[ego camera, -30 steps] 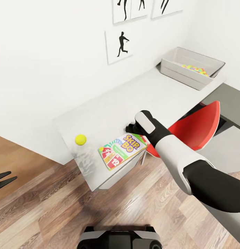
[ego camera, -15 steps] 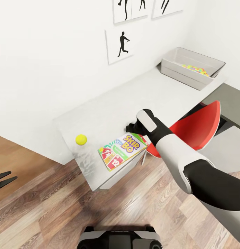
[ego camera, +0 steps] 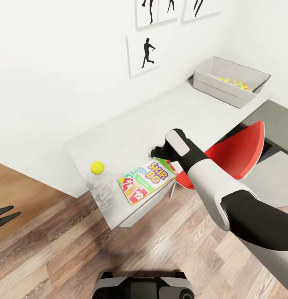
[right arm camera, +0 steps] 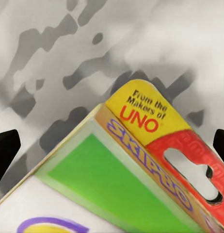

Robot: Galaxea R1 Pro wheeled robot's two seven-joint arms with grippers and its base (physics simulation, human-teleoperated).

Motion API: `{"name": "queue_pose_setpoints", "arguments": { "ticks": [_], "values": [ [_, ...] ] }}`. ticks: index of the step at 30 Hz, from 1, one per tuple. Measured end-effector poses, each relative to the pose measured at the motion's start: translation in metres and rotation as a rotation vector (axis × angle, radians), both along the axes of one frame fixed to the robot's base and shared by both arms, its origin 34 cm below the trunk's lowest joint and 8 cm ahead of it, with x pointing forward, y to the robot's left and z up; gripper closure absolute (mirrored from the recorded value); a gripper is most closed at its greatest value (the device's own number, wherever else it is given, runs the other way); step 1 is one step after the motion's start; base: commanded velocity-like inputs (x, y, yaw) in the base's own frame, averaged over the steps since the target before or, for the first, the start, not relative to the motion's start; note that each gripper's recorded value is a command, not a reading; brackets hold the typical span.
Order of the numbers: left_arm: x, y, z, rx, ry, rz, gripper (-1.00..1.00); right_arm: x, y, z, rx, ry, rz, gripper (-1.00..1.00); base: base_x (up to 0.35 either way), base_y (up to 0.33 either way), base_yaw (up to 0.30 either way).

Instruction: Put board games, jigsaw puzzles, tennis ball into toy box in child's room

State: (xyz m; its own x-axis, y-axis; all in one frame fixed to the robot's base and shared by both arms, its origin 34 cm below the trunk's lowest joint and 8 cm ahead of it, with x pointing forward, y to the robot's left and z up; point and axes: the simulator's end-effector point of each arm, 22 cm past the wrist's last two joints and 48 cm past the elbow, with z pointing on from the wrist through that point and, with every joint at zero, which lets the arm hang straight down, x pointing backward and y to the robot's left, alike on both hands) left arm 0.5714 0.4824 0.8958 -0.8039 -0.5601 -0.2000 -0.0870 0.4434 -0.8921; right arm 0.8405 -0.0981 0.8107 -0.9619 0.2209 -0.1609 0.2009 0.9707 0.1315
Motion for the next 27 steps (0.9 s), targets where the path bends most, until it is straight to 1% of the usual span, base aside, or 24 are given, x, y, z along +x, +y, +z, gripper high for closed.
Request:
{"name": "queue_pose_setpoints", "arguments": {
  "ticks": [7,11,14,24,27],
  "values": [
    [0.0,0.0,0.0,0.0,0.0,0.0,-1.0,-0.0012,0.0007,0.0001,0.007,0.008,0.002,-1.0,0.0,0.0,0.0],
    [-0.0001,0.0,-0.0001,0.0,0.0,0.0,-1.0,-0.0066,0.0018,-0.0003,0.029,0.037,0.01,-1.0,0.0,0.0,0.0],
    [-0.0001,0.0,-0.0001,0.0,0.0,0.0,-1.0,-0.0077,0.002,-0.0006,0.033,0.042,0.01,-1.0,0.0,0.0,0.0],
    [-0.0001,0.0,-0.0001,0.0,0.0,0.0,-1.0,-0.007,0.0026,0.0004,0.037,0.04,0.01,-1.0,0.0,0.0,0.0],
    [-0.0008,-0.0011,-0.0013,-0.005,0.002,0.004,-1.0,-0.0049,0.0022,0.001,0.035,0.03,0.013,-1.0,0.0,0.0,0.0]
  ]
}}
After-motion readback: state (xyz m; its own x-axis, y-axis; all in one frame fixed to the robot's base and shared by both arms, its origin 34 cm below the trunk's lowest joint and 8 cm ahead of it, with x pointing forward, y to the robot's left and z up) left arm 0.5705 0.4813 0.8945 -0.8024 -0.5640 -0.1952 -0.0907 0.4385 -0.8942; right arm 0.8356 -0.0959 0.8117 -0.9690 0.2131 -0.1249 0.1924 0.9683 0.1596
